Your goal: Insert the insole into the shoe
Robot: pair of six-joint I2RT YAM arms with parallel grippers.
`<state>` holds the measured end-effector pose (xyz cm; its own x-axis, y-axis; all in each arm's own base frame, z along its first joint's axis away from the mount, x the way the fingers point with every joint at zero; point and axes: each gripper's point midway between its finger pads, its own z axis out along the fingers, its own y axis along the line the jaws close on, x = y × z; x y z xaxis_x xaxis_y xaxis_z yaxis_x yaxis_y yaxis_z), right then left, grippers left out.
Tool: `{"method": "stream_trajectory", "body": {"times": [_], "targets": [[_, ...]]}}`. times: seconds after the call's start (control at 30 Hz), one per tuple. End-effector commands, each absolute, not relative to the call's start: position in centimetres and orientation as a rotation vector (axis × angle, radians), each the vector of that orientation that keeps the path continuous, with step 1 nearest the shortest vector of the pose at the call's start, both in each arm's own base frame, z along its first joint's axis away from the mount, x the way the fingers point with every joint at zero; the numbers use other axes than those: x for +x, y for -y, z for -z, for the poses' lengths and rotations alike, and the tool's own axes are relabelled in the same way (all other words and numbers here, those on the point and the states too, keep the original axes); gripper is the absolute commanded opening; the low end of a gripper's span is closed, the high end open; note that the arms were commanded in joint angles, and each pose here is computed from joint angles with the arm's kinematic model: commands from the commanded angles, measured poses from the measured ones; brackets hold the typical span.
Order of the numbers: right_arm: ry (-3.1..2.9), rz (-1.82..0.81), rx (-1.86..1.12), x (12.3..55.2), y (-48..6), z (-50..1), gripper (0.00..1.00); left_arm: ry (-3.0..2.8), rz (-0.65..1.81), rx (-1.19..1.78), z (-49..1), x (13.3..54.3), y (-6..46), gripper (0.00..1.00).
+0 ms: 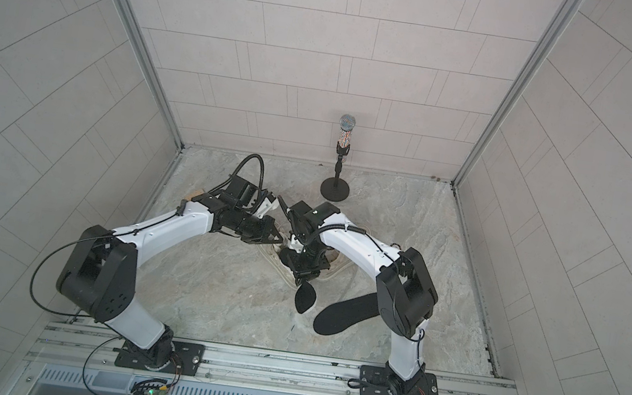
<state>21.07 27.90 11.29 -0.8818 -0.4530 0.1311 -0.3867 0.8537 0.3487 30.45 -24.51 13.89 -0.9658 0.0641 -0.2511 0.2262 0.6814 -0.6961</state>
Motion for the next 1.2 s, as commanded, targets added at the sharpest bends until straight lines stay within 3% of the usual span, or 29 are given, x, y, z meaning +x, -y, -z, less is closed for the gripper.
{"method": "stream_trajectory", "body": {"times": [0.0, 0.73, 0.97, 1.17], "targets": [[2.758, 0.363, 0.651, 19.5, -26.1, -11.7, 0.00, -2.562, 1.150, 0.307, -16.6, 31.5, 25.0, 0.00], [2.899, 0.341, 0.620, 24.3, -27.8, -11.5, 0.04, -2.568, 1.219, 0.438, -16.3, 29.3, 27.8, 0.00], [2.862, 0.295, 0.601, 22.9, -26.2, -10.1, 0.03, -2.552, 1.239, 0.381, -16.5, 29.8, 27.5, 0.00], [2.938, 0.389, 0.609, 25.3, -28.6, -10.6, 0.05, -2.576, 1.247, 0.418, -15.6, 29.0, 28.2, 0.00]]}}
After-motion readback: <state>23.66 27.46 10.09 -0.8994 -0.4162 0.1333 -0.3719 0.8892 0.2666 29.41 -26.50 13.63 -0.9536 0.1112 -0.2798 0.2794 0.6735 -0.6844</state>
